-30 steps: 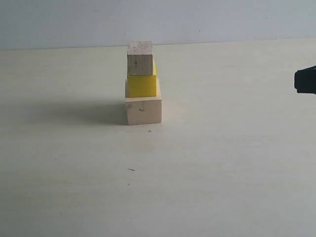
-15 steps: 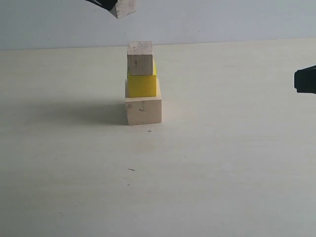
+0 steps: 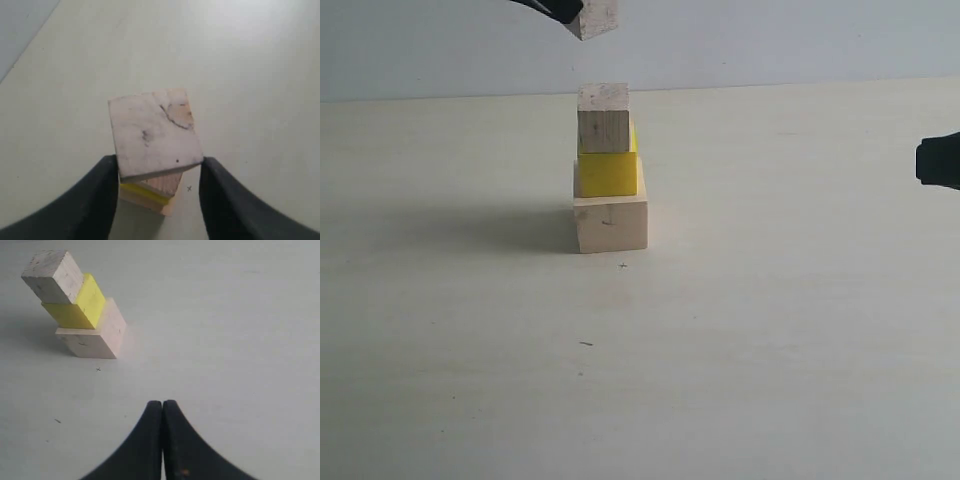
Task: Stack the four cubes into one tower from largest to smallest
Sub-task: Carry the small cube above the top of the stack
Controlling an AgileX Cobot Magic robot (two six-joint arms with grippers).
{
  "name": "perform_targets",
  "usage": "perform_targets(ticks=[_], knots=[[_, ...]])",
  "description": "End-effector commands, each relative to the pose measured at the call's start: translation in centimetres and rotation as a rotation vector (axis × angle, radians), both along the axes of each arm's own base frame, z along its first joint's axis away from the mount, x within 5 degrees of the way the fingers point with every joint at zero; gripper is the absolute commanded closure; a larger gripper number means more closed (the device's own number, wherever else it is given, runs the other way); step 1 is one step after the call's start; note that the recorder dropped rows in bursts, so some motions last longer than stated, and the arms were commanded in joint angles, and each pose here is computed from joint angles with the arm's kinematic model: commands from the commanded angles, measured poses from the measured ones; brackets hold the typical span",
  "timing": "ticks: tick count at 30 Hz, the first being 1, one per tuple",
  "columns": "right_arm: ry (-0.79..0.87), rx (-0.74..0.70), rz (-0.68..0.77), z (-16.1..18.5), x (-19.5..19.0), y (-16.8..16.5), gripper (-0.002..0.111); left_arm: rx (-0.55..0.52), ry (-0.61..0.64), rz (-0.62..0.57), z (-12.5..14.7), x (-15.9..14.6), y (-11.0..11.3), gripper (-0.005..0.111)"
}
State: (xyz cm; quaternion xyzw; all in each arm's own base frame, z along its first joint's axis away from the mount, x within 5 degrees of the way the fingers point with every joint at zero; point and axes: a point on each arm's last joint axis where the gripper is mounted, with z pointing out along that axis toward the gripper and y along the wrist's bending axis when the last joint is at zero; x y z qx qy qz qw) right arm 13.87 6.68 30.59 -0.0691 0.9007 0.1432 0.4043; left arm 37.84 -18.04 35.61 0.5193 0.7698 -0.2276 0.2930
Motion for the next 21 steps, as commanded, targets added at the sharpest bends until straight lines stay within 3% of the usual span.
perform_targets(ticks=[1, 7, 21], knots=[[-0.018, 0.011, 0.000, 0.1, 0.0, 0.0, 0.108, -0.052, 0.149, 0.171, 0.2, -0.1, -0.2, 0.107], [-0.029, 0.014, 0.001, 0.2, 0.1, 0.0, 0.108, 0.012, 0.174, 0.224, -0.3, -0.4, -0.9, 0.107], [-0.029, 0.014, 0.001, 0.2, 0.1, 0.0, 0.108, 0.033, 0.147, 0.108, -2.1, 0.2, -2.1, 0.107]])
